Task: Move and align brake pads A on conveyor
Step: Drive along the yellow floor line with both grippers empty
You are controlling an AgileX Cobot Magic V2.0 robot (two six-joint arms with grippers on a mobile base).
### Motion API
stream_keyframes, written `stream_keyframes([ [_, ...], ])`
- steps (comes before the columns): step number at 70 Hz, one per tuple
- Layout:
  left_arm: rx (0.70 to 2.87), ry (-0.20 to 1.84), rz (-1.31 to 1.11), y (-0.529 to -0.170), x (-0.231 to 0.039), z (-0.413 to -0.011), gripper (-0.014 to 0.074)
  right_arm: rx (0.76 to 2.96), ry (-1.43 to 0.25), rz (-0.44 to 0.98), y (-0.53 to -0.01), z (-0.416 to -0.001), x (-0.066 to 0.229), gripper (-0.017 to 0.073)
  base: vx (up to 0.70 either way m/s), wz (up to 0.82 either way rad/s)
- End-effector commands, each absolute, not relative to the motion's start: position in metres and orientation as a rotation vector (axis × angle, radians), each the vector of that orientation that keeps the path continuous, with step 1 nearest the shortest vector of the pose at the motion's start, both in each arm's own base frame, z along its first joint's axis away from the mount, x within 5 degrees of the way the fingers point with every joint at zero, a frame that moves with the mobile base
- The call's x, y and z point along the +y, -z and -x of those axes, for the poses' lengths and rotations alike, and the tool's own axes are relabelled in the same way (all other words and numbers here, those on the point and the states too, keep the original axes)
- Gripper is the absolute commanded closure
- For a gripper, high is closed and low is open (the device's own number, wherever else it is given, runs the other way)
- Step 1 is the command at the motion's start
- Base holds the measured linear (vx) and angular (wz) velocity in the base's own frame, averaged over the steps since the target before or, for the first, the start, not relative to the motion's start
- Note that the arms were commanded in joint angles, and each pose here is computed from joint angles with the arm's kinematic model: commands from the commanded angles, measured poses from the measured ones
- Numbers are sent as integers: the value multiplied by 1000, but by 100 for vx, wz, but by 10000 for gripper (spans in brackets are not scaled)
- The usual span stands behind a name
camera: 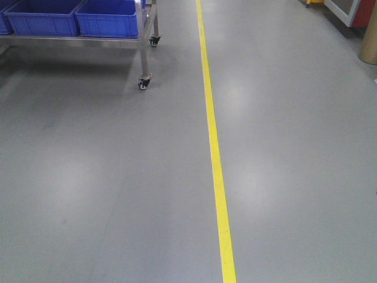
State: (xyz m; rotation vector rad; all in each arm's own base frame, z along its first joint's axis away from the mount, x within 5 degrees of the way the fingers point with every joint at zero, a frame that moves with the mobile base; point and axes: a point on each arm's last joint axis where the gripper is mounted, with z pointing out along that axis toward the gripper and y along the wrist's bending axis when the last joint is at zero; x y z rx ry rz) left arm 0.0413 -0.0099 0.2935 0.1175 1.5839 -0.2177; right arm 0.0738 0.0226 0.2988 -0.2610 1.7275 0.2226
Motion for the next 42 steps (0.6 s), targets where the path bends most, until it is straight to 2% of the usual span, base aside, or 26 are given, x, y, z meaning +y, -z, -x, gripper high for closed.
stream_keyframes([
  [1,1507,229,-112,-306,-10,-41,600,1638,-219,262,-313,-75,23,566,17,3],
  [30,1507,229,-112,-306,-10,-41,600,1638,-219,262,-313,-75,23,566,13,2],
  [42,1507,229,-112,-306,-10,-41,600,1639,-219,262,-313,-75,23,566,9,22],
])
